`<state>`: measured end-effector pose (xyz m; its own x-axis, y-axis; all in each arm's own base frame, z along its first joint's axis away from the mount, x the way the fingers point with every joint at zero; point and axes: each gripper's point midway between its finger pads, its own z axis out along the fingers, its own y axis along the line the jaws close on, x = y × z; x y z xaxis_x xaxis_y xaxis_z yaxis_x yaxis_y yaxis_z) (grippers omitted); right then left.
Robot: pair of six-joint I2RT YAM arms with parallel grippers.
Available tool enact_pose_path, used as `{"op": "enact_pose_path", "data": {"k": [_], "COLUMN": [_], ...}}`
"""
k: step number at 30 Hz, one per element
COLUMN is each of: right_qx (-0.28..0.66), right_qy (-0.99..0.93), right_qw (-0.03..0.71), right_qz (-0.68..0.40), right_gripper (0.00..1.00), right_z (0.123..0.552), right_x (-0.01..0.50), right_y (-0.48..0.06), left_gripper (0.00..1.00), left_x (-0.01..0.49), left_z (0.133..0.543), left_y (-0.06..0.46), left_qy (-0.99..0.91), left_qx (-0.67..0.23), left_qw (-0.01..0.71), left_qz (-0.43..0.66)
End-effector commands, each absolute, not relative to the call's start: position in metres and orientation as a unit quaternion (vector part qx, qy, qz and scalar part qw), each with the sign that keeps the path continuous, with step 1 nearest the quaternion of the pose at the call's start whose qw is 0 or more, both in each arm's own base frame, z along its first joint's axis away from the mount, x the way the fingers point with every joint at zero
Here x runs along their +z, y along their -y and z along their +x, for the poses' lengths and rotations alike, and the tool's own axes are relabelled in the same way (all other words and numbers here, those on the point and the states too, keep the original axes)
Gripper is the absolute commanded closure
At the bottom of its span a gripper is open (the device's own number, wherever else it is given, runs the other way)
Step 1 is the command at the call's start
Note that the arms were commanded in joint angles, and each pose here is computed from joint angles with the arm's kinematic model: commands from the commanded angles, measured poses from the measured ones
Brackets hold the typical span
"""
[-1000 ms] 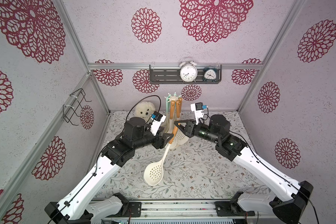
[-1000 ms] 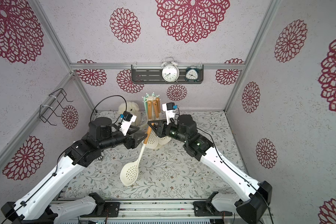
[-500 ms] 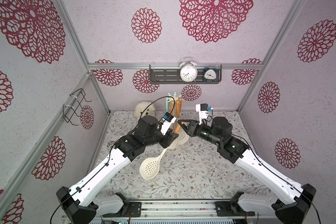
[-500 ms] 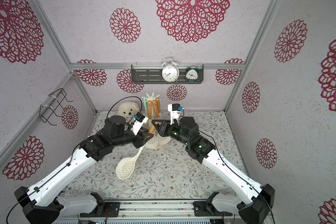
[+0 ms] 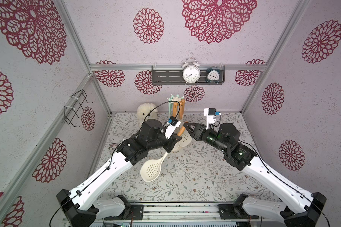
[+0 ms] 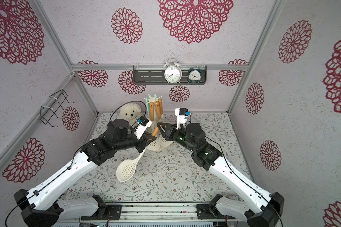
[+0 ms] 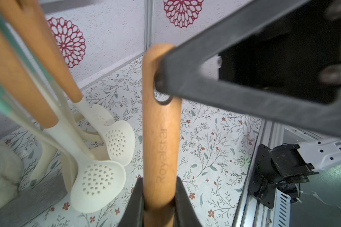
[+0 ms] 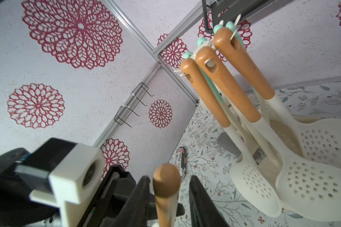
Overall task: Hang the skimmer on the kitchen utensil rack
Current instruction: Pick up the skimmer from the center of the board, then hang the skimmer on the rack.
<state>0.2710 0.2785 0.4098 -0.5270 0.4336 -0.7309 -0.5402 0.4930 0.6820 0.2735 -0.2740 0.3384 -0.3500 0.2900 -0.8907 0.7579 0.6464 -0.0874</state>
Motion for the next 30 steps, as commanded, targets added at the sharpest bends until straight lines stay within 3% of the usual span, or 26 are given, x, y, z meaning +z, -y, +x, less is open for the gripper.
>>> {"op": "enact_pose_path", "data": {"k": [1,5,10,15,21,30], "right_qx": [0.469,0.389,0.288,0.218,0.307,0.451], "right_qy": [-0.666,-0.669,-0.705,-0.753,-0.762,-0.689], "right_qw": [0.577,0.629,0.64,0.605,0.541,0.502], "right_qz": [-0.056,-0.071,-0.099,-0.142,-0.177,-0.264], "right_gripper": [0.4,0.29,0.25,0.25,0.25,0.26], "right_z": [0.256,0.249,0.248,0.256,0.268,0.246], "right_x": [0.447,0.429,0.391,0.349,0.33,0.361], "right_y": [-0.242,-0.21,-0.187,-0.179,-0.182,-0.212], "left_gripper": [1.0,1.0,1.0,1.0,1.0,1.0], "left_x": [0.355,0.362,0.374,0.386,0.395,0.391], "left_z": [0.274,0.272,0.278,0.294,0.324,0.363], "left_y": [0.243,0.222,0.205,0.198,0.196,0.2], "left_qy": [-0.791,-0.797,-0.805,-0.809,-0.809,-0.801], "left_qx": [-0.241,-0.259,-0.262,-0.256,-0.25,-0.278], "left_qw": [0.476,0.465,0.449,0.439,0.439,0.433], "left_qz": [0.299,0.286,0.286,0.296,0.299,0.306]}}
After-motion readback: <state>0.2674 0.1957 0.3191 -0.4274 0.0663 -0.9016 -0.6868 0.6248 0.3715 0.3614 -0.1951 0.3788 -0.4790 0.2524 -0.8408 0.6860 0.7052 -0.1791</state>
